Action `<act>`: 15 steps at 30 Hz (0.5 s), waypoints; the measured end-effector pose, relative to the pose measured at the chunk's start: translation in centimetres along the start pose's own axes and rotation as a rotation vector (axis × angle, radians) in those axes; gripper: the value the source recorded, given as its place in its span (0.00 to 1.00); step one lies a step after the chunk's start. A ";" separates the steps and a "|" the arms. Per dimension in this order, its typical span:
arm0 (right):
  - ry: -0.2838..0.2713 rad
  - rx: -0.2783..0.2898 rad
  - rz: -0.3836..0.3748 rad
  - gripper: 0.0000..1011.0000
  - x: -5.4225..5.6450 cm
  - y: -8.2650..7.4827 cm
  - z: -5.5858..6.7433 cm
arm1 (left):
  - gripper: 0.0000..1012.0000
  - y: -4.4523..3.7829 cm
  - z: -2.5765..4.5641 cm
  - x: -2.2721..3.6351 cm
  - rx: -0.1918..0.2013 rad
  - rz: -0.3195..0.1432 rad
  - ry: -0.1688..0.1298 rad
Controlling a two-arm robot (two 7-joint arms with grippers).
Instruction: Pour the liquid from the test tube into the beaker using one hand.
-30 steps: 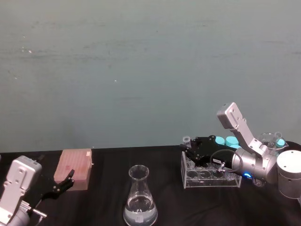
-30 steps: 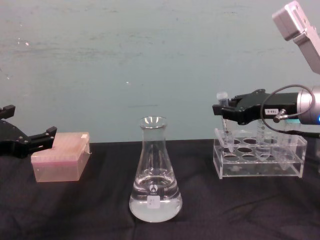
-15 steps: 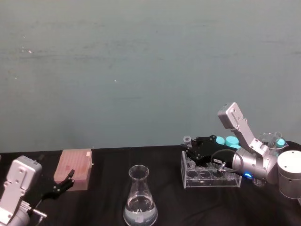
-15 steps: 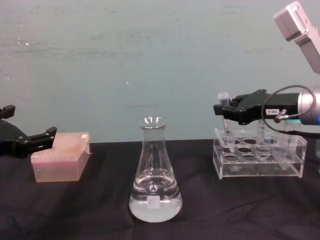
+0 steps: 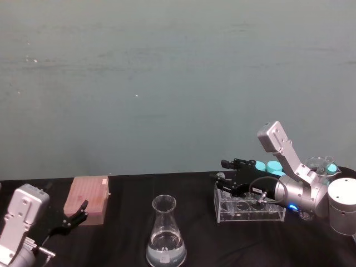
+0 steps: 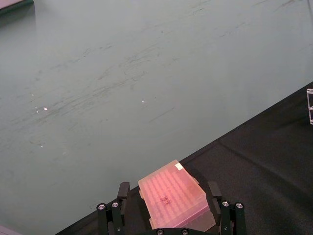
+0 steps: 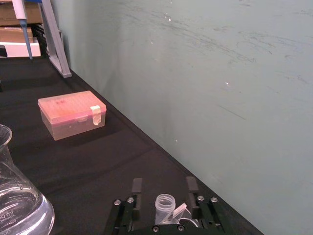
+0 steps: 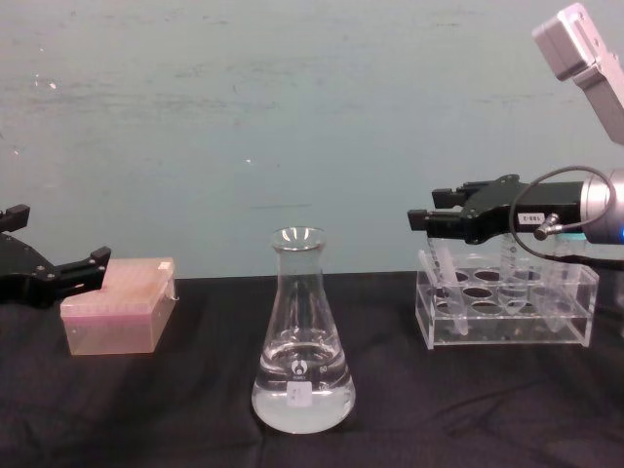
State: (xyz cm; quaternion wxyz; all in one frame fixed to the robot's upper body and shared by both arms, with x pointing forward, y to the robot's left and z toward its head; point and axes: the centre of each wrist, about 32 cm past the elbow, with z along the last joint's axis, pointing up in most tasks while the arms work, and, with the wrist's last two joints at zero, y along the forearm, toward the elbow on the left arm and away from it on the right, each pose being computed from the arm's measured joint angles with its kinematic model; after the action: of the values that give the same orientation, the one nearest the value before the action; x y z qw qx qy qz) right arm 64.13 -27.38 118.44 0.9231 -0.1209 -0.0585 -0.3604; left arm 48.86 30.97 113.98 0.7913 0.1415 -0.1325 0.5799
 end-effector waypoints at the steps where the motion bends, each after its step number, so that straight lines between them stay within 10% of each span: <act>1: 0.000 0.000 0.000 0.54 0.0 0.0 0.0 | 0.99 0.00 0.00 0.00 0.000 0.000 0.000; 15: 0.000 0.000 0.000 0.96 0.0 0.0 0.0 | 0.99 0.00 0.00 0.00 0.000 0.000 0.000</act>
State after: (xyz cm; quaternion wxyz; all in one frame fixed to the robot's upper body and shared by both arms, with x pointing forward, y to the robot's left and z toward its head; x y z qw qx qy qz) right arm 64.14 -27.38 118.44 0.9231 -0.1209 -0.0585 -0.3604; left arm 48.86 30.97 113.98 0.7913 0.1415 -0.1325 0.5800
